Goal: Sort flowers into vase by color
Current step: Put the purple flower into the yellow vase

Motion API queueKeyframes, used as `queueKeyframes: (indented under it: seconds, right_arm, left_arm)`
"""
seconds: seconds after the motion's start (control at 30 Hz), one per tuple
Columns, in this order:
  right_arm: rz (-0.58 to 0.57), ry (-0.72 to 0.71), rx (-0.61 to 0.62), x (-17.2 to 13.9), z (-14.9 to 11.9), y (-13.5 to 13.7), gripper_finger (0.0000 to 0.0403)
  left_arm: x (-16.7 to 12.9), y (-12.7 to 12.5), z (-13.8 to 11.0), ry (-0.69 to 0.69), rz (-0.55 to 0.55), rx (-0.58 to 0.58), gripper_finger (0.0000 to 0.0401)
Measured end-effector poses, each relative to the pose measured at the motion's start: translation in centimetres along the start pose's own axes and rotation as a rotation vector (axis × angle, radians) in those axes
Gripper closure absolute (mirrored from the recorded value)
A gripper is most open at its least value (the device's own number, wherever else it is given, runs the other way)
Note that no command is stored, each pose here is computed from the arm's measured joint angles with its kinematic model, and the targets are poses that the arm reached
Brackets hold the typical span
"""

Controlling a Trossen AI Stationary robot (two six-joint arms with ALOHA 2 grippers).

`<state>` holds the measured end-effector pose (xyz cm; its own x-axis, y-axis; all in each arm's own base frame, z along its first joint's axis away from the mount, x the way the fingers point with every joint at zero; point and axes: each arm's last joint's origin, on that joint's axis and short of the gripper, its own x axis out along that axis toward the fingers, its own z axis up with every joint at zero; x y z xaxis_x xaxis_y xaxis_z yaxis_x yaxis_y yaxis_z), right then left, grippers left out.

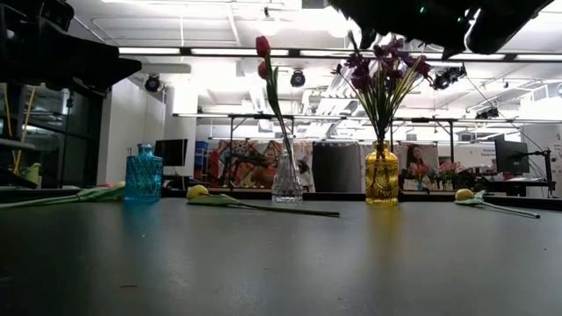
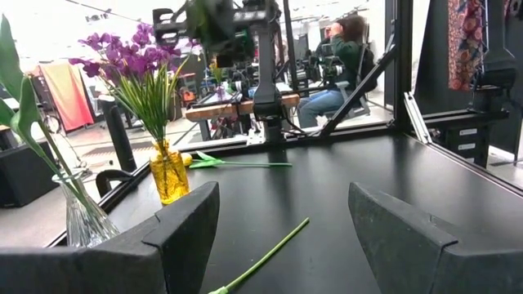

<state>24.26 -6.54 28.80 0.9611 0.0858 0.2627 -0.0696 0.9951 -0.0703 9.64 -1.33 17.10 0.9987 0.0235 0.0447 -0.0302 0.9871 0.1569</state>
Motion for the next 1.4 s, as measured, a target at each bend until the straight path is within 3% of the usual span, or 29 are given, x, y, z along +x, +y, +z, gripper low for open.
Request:
queueKeyframes:
  seconds: [0.17, 0.27, 0.47, 0.67, 0.73, 0.8, 0.93, 1.07, 1.27, 1.4]
  right_arm:
    - [0.171, -0.037, 0.174, 0.7, 0.4, 2.7, 0.0403]
    - [0.238, -0.037, 0.212, 1.1, 0.5, 4.6, 0.0403]
    - [0.165, -0.091, 0.237, 1.5, 1.0, 7.3, 0.0403]
    - [0.058, -0.138, 0.255, 1.6, 1.4, 8.1, 0.0403]
    - [0.01, -0.152, 0.26, 1.6, 1.5, 8.0, 0.0403]
    - [-0.02, -0.162, 0.257, 1.8, 1.8, 8.0, 0.0403]
    - [-0.031, -0.169, 0.211, 3.0, 3.1, 7.8, 0.0403]
    - [-0.037, -0.141, 0.156, 5.1, 3.4, 7.7, 0.0403]
    - [-0.027, -0.093, 0.161, 8.8, 2.2, 6.3, 0.0403]
    - [0.024, -0.082, 0.193, 11.4, 1.4, 5.3, 0.0403]
  left_arm:
    - [0.0, 0.0, 0.0, 0.0, 0.0, 0.0, 0.0139]
    - [0.0, 0.0, 0.0, 0.0, 0.0, 0.001, 0.0139]
    - [0.0, 0.1, 0.4, -0.041, 0.006, -0.038, 0.0139]
    - [-1.3, 1.0, 4.8, -0.523, -0.038, -0.486, 0.0139]
    - [-2.1, 1.6, 5.9, -0.671, 0.01, -0.564, 0.0139]
    - [-2.5, 2.0, 6.3, -0.736, 0.08, -0.611, 0.0139]
    - [-2.3, 2.0, 6.3, -0.701, 0.068, -0.711, 0.0139]
    - [-0.7, 1.4, 6.1, -0.502, -0.017, -0.745, 0.0139]
    - [2.1, 0.9, 8.3, -0.29, -0.03, -0.601, 0.0139]
    - [3.9, 1.0, 11.1, -0.272, -0.03, -0.582, 0.0139]
